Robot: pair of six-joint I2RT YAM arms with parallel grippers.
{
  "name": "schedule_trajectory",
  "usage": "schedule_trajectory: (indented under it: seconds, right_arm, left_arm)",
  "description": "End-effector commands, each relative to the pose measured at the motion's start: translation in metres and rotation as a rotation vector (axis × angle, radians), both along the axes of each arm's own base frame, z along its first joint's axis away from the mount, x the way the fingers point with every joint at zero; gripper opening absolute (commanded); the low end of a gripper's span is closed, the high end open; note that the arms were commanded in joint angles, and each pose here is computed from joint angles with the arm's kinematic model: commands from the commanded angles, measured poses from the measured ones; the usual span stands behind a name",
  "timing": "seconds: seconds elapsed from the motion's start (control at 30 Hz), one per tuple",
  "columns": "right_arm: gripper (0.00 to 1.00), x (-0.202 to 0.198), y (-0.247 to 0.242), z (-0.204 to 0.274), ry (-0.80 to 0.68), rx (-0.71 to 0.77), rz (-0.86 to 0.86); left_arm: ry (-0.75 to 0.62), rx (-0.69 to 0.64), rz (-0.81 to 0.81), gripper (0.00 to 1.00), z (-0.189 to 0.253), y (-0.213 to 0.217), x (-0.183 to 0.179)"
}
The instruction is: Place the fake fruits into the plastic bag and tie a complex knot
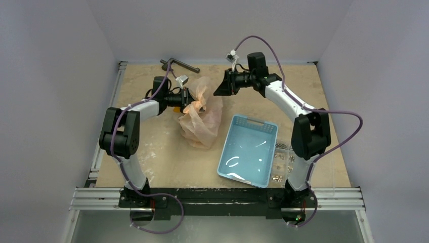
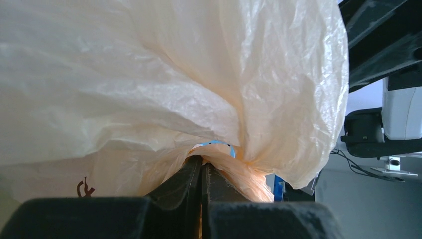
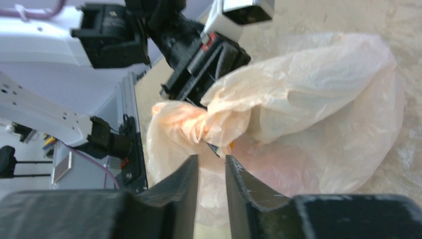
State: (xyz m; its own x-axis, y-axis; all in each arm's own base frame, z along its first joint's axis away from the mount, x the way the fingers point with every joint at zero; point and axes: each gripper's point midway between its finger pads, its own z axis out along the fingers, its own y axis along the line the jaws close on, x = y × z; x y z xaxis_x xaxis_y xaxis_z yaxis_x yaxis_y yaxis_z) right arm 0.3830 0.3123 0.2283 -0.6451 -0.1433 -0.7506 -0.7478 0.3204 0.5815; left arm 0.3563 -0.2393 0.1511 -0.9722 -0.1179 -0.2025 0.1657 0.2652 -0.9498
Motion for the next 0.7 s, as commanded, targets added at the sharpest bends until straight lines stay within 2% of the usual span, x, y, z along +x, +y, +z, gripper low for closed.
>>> schedule_trajectory:
  seconds: [0.0,0.23,0.43,0.67]
  right_arm:
    - [0.18,-0.015,0.013,-0.041,0.034,-0.096,0.038]
    - [0.27,-0.016,0.051,-0.042,0.004,-0.048,0.082]
    - [0.35,-0.017,0.064,-0.035,-0.004,0.005,0.109]
    - [0.33,-0.016,0.069,-0.029,0.005,0.048,0.132]
  left_arm:
    - [-0.069,-0.021,-0.017,0.00,0.016,-0.004,0.006]
    - [-0.071,-0.021,-0.022,0.00,0.015,-0.005,0.004]
    - [-0.078,-0.025,-0.031,0.00,0.017,-0.007,0.003]
    - [-0.082,-0.027,-0.043,0.00,0.017,-0.008,-0.001]
